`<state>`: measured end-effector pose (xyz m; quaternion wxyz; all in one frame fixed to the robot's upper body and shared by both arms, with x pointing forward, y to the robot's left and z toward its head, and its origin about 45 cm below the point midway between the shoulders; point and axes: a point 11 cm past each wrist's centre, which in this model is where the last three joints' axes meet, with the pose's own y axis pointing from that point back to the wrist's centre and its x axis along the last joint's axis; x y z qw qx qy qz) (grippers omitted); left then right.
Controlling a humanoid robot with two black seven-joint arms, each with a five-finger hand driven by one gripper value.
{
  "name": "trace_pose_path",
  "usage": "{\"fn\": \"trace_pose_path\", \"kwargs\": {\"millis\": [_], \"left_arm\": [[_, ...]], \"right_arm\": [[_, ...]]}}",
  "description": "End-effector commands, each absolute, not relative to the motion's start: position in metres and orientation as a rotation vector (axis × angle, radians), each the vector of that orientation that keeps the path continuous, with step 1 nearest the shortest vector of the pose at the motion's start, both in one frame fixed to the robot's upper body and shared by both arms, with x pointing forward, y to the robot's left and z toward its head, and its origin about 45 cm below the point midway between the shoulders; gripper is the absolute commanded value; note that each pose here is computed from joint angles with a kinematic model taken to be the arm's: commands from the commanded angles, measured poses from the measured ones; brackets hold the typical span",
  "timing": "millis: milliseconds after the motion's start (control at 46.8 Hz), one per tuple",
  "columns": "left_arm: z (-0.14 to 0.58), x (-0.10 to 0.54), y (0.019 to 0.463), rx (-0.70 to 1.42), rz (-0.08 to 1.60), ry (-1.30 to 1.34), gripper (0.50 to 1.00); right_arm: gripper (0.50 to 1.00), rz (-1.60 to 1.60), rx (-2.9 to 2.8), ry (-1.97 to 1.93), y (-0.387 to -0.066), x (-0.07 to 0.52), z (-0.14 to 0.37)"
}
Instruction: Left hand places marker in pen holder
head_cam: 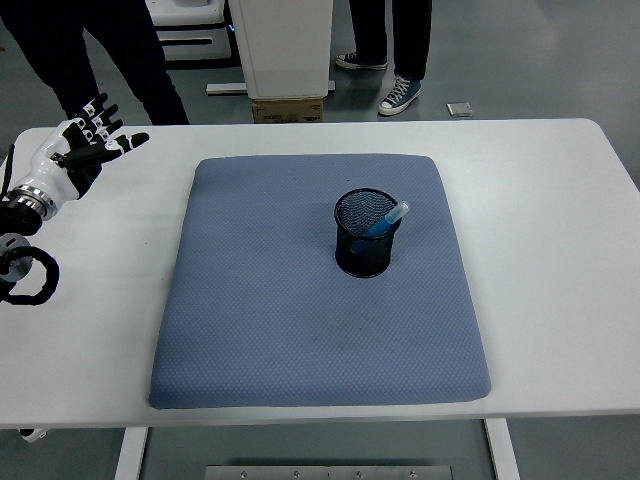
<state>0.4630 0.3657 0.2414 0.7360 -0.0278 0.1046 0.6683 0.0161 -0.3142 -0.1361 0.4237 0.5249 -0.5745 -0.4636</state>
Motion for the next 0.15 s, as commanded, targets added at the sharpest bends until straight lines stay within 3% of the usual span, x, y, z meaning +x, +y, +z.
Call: {"fn": "trace_pose_path", "kwargs": {"millis": [0,128], "left_arm": [[0.2411,0.4628,0.3654,-0.063,1.467,0.229,1.000],[0.2413,0.4628,0.3653,-0.064,1.466,0.228,1.000]], "right_arm": [[1.000,-1.164,1.311,-1.437,-0.3140,0.0151,-0.1362],[1.000,-1.158,1.314,-1.427,-0.3137,0.0146,-0.1363]]}}
